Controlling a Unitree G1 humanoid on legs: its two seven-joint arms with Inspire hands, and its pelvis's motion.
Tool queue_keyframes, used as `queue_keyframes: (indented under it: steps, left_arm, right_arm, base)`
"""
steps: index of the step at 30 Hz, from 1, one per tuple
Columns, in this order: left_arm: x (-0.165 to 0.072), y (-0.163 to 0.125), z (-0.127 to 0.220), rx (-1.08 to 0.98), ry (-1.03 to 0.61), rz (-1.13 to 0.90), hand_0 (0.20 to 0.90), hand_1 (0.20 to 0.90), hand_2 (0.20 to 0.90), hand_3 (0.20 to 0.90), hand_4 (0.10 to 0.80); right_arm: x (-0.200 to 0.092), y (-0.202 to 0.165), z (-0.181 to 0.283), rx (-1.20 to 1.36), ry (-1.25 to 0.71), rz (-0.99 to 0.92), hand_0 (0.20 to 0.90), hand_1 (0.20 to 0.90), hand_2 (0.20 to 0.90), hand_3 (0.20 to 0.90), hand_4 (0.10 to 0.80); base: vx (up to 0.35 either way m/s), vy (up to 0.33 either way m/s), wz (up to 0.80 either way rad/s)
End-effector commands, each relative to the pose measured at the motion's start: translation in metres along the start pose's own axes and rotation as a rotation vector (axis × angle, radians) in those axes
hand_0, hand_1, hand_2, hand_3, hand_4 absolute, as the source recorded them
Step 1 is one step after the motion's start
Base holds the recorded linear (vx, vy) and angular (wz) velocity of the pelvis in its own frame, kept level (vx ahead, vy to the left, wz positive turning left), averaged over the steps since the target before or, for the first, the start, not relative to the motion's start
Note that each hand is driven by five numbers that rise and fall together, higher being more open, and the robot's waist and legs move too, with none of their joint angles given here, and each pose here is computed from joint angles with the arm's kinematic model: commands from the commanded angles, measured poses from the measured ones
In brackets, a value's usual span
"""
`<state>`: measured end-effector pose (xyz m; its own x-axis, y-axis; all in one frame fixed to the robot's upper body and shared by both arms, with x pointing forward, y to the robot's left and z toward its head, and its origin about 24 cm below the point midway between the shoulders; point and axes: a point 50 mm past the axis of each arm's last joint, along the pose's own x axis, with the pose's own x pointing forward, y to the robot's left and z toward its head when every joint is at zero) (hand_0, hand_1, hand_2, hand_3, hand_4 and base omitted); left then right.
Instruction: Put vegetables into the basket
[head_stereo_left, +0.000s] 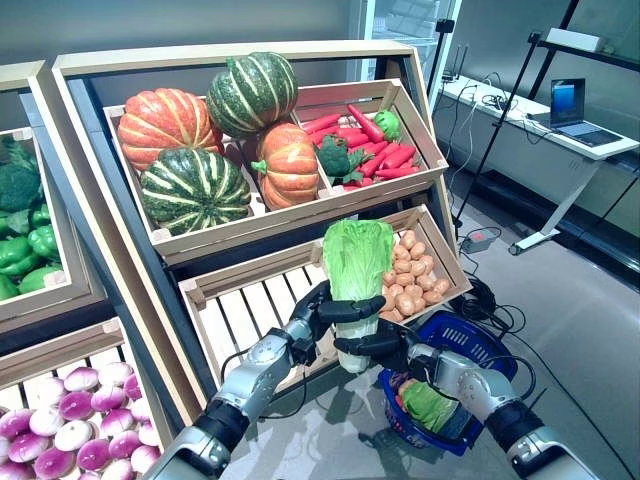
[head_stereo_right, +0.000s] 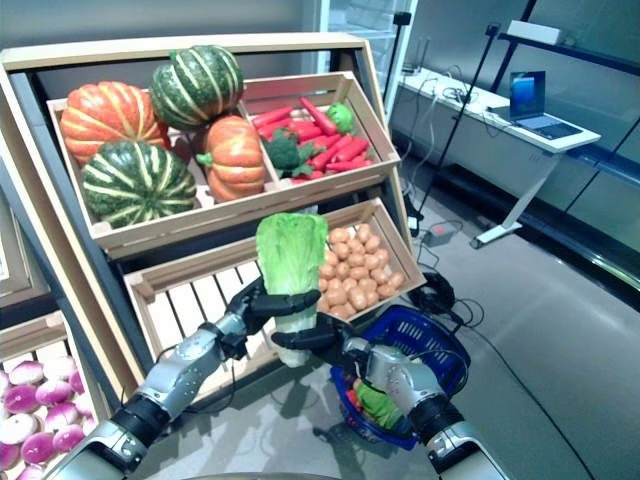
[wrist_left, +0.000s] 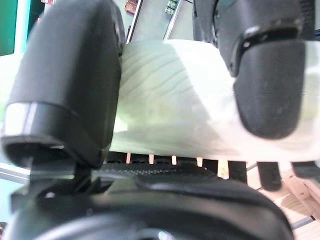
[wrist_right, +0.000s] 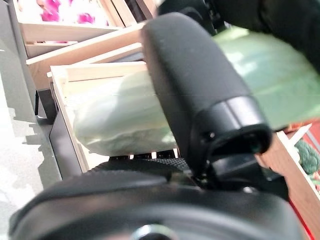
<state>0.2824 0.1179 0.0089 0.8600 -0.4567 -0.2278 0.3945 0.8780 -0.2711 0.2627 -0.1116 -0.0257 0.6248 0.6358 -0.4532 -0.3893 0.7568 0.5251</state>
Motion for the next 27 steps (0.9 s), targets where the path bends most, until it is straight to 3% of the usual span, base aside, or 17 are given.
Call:
queue_keyframes:
  steps: [1, 12, 13, 14, 27]
  left_arm:
    - [0.024, -0.071, 0.082, -0.013, -0.347, -0.317, 0.3, 0.3, 0.3, 0.3, 0.4]
    - [0.029, -0.067, 0.08, -0.01, -0.321, -0.289, 0.3, 0.3, 0.3, 0.3, 0.4]
    - [0.029, -0.066, 0.08, -0.007, -0.317, -0.287, 0.455, 0.455, 0.455, 0.455, 0.504]
    - [0.029, -0.065, 0.078, -0.007, -0.308, -0.281, 0.9, 0.9, 0.9, 0.9, 0.8]
    - [0.022, -0.03, 0.075, 0.015, -0.299, -0.161, 0.9, 0.9, 0.9, 0.9, 0.8]
  right_arm:
    - [0.017, 0.04, 0.075, 0.073, -0.307, 0.201, 0.3, 0.3, 0.3, 0.3, 0.4]
    - [0.011, 0.028, 0.092, 0.055, -0.365, 0.131, 0.3, 0.3, 0.3, 0.3, 0.4]
    - [0.011, 0.027, 0.092, 0.053, -0.366, 0.125, 0.3, 0.3, 0.3, 0.3, 0.4]
    - [0.01, 0.024, 0.091, 0.049, -0.368, 0.108, 0.3, 0.3, 0.3, 0.3, 0.4]
    - [-0.018, -0.045, 0.056, 0.104, -0.277, -0.166, 0.3, 0.3, 0.3, 0.3, 0.4]
  base:
    - [0.0, 0.0, 0.0]
    - [0.0, 0.0, 0.0]
    - [0.0, 0.0, 0.0]
    - [0.0, 0.0, 0.0]
    - [0.0, 0.0, 0.0]
